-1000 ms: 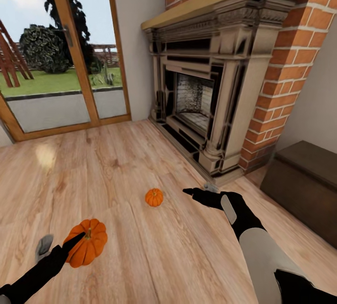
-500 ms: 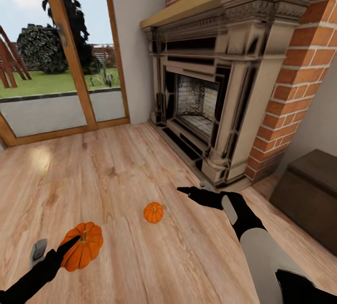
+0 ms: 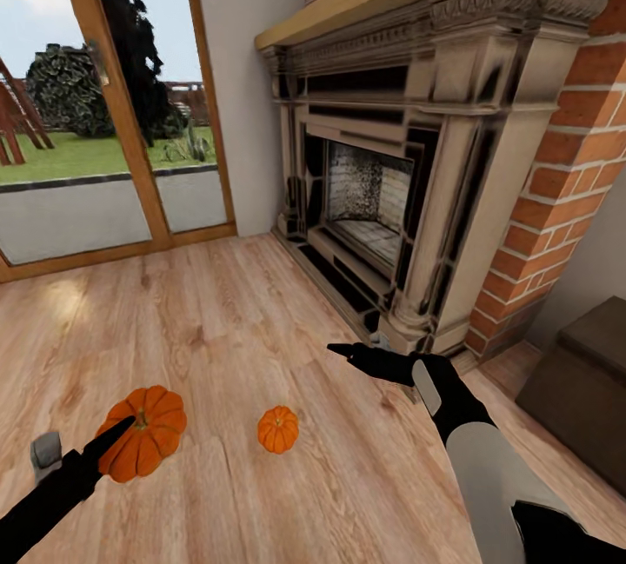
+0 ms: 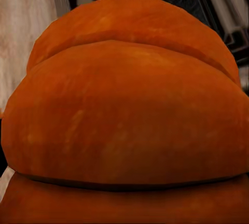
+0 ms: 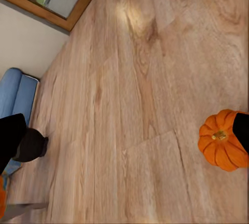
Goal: Place each of the two pumpkins and all three candles from the living room inside a cabinet in the living room (use any cabinet), then make sure every cabinet is closed, and position the cauldron so it is next to a table in the living room.
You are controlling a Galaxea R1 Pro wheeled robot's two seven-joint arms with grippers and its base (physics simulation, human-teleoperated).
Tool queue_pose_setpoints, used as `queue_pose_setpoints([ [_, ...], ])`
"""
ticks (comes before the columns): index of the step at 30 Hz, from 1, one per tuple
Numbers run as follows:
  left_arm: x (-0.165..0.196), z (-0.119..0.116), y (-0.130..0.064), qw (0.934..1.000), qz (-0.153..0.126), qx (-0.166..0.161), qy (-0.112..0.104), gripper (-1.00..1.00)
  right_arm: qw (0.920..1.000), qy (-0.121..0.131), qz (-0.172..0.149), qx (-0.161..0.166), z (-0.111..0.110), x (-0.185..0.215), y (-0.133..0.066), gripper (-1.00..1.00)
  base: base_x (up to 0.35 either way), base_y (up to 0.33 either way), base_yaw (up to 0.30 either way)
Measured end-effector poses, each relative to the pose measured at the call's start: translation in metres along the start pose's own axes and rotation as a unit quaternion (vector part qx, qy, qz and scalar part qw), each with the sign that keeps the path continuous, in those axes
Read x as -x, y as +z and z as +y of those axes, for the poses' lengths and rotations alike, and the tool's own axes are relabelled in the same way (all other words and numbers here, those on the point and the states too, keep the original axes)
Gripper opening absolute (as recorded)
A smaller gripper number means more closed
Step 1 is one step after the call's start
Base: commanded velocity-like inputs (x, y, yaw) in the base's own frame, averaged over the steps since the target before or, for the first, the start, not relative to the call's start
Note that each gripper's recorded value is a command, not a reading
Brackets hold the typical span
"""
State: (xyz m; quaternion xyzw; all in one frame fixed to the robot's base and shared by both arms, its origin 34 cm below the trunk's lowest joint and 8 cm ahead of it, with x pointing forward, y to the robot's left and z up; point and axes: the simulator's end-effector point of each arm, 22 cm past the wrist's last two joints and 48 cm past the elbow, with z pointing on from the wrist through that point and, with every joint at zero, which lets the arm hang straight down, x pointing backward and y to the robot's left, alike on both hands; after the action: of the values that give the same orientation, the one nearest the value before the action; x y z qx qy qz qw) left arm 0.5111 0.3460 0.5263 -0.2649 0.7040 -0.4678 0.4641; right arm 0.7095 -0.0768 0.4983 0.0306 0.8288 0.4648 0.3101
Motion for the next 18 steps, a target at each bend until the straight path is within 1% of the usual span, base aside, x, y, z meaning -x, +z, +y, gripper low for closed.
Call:
queue_pose_setpoints([
  [2,-0.003,-0.012,-0.001,0.9999,0.004,-0.008,0.006,-1.00,1.0000,-0.002,0.002,-0.001,0.000,-0.002,0.001,1.00,0.344,-0.075,0.000],
  [5,-0.005,-0.021,-0.002,0.9998,0.006,-0.015,0.009,-1.00,1.0000,-0.006,0.003,-0.002,0.000,-0.003,0.002,1.00,0.345,-0.032,0.000],
  [9,-0.007,-0.022,-0.002,0.9998,0.009,-0.014,0.009,-1.00,1.0000,-0.006,0.004,-0.001,-0.001,-0.006,0.002,1.00,0.345,-0.002,0.000],
  [13,-0.008,-0.017,-0.003,0.9998,0.011,-0.014,-0.001,-1.00,0.9999,-0.005,0.008,0.007,0.004,-0.007,0.003,1.00,0.336,0.099,0.000],
  [14,-0.008,-0.017,-0.003,0.9998,0.010,-0.014,-0.001,-1.00,0.9998,-0.008,0.013,0.013,0.007,-0.008,0.003,1.00,0.325,0.158,0.000],
  [15,-0.007,-0.016,-0.004,0.9999,0.009,-0.014,-0.002,-1.00,0.9994,-0.011,0.026,0.018,0.011,-0.014,0.004,1.00,0.323,0.169,0.000],
  [18,-0.006,-0.014,-0.007,0.9999,0.008,-0.011,-0.004,-1.00,0.9962,-0.029,0.078,0.025,0.021,-0.041,0.012,1.00,0.316,0.185,0.000],
])
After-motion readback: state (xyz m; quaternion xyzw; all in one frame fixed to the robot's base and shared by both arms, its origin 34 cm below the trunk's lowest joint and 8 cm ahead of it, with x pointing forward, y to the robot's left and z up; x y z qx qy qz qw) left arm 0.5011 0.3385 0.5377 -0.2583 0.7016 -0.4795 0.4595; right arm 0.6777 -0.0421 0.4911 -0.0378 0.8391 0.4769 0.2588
